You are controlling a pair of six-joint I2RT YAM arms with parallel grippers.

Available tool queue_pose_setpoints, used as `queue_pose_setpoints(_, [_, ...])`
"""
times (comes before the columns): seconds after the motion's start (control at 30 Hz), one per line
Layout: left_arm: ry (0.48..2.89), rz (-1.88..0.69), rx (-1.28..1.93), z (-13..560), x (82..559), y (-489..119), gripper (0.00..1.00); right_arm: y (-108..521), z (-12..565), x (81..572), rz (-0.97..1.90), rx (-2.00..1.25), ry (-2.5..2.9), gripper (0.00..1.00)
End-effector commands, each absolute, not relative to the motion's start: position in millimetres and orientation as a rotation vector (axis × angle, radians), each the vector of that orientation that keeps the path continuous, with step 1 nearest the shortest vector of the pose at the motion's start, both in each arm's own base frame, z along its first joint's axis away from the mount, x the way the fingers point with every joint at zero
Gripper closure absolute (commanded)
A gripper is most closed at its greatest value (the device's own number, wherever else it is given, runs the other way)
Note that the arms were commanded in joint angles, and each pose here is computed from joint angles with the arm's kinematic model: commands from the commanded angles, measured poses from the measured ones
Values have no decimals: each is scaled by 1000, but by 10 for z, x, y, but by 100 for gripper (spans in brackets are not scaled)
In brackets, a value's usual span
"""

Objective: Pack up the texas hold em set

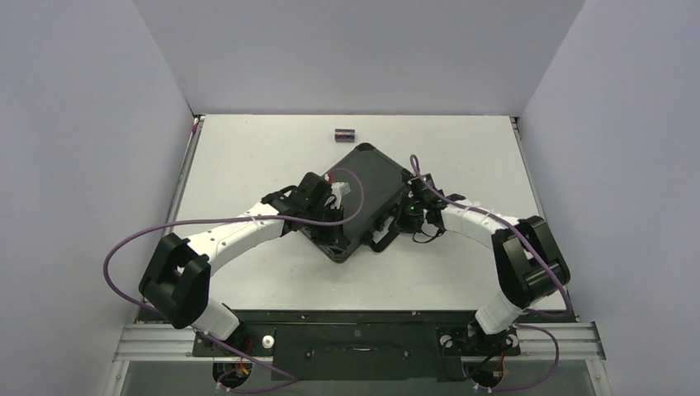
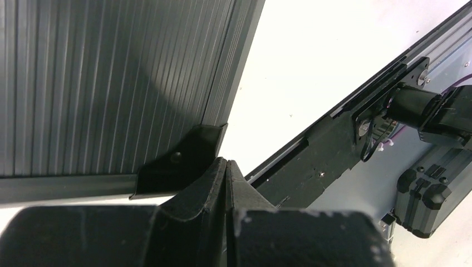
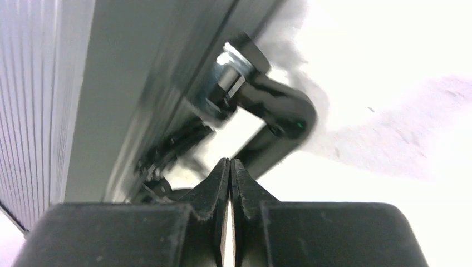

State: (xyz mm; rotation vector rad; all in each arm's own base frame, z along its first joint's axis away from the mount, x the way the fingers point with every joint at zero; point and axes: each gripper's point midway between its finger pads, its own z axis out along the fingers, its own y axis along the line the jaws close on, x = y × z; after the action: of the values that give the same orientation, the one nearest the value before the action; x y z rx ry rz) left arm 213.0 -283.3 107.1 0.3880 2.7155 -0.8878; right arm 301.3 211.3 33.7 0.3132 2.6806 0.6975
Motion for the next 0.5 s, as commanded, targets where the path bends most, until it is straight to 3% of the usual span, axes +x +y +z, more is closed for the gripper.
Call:
queue_pose_setpoints(0.0, [2631,-920,382,1503,2182,-2855,100,1719,567,2870,465,259,2670,100])
queue_pose_setpoints(0.07, [2618,-915,376,1569,2197,-2848,100,1678,704,2845,455,242,2647,99])
queue_pose_setpoints(0.23, [2578,-894,376,1754,2248,-2823,100,1624,1120,2849,453,189,2575,82])
queue_pose_setpoints(0.47, [2479,-844,398,2103,2364,-2758,85,1572,1831,2955,448,122,2432,66])
